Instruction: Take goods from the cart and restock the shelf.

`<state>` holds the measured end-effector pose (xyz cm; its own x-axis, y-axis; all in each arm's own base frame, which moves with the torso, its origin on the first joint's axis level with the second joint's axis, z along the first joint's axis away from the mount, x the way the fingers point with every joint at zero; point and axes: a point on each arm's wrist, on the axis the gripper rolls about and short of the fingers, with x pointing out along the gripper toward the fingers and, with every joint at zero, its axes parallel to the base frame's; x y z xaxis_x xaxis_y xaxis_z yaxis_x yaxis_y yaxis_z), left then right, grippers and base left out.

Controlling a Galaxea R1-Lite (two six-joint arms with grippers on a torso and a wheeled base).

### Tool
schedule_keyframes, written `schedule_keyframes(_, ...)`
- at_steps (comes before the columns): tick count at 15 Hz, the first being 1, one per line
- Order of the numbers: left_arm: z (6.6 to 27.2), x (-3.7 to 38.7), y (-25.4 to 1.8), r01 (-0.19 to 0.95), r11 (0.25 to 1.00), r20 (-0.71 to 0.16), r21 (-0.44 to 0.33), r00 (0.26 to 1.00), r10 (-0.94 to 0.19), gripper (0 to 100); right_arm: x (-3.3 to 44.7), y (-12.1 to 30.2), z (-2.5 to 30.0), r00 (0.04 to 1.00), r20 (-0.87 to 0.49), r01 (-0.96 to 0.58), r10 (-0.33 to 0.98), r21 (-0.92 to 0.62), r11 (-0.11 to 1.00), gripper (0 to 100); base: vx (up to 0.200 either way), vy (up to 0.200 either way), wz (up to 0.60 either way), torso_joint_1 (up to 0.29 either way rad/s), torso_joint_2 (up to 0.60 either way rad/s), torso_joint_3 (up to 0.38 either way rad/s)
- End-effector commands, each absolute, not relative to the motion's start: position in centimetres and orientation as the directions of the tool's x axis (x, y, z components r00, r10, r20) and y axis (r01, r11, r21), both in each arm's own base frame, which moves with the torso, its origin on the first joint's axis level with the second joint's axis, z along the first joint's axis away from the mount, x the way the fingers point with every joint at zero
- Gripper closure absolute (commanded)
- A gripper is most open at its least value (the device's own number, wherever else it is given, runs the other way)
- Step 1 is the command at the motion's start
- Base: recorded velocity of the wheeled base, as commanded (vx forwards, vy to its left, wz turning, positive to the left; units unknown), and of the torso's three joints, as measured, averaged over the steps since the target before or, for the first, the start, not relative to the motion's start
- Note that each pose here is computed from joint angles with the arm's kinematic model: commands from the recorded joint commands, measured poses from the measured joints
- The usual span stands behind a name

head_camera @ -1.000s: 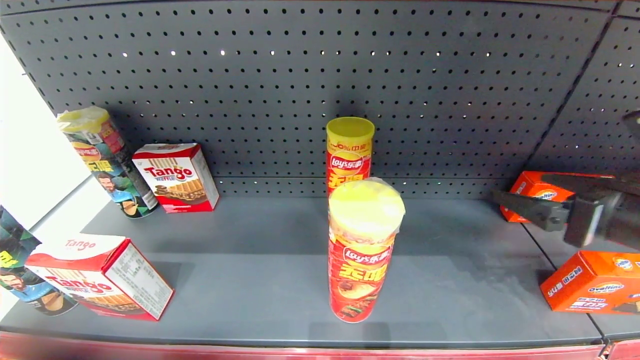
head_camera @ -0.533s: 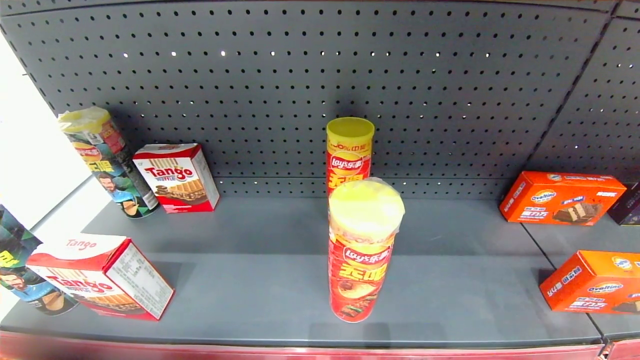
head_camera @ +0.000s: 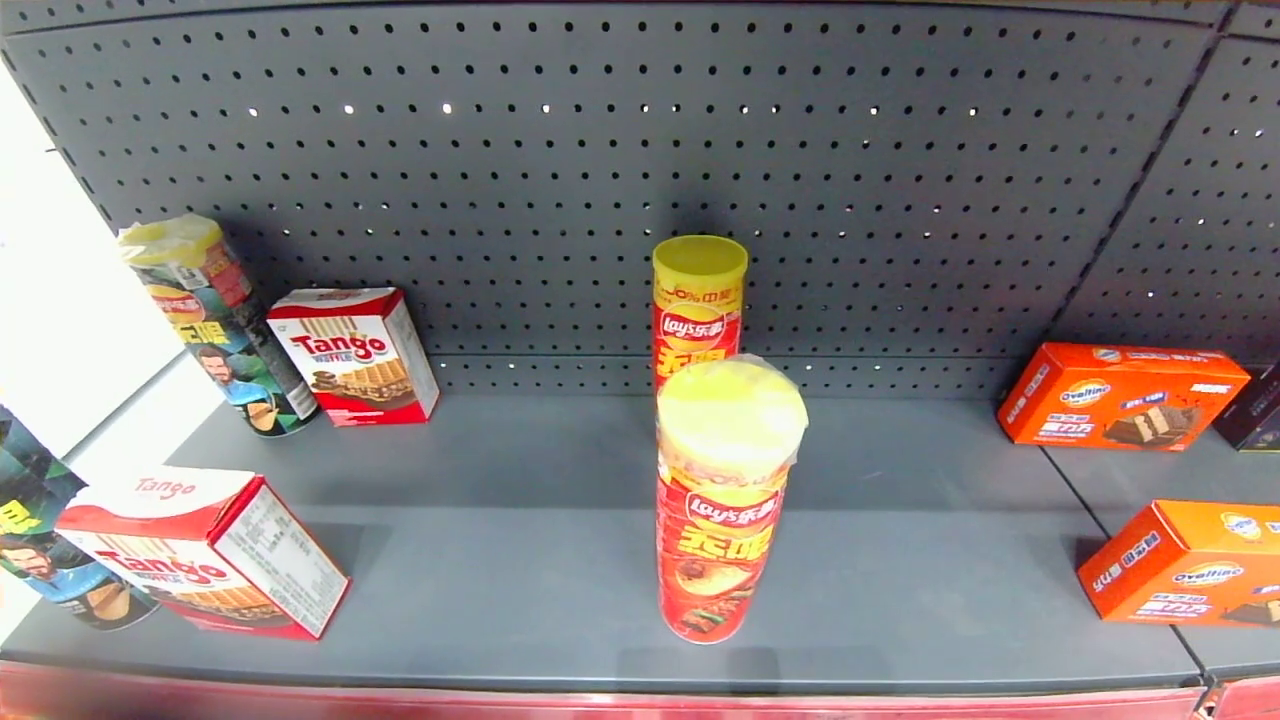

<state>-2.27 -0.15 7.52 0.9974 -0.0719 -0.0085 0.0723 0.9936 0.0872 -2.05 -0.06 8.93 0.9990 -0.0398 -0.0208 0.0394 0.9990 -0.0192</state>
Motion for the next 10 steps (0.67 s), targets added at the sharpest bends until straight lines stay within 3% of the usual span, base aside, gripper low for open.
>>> schedule_keyframes(1, 7.52, -2.26, -0.15, 0.072, 0.993, -0.006, 0.088, 0.997, -0.072, 0, -2.28, -0.01, 7.52, 1.0, -0.003, 0.031, -0.031, -0.022, 0.999, 0, 0.0, 0.0, 0.0, 0.0, 0.0, 0.0)
schedule_keyframes(10, 7.52, -2.26, -0.14, 0.065, 0.995, -0.006, 0.078, 0.998, -0.064, 0, -2.28, -0.01, 7.55, 1.0, 0.0, 0.031, -0.031, -0.015, 0.999, 0, 0.0, 0.0, 0.0, 0.0, 0.0, 0.0)
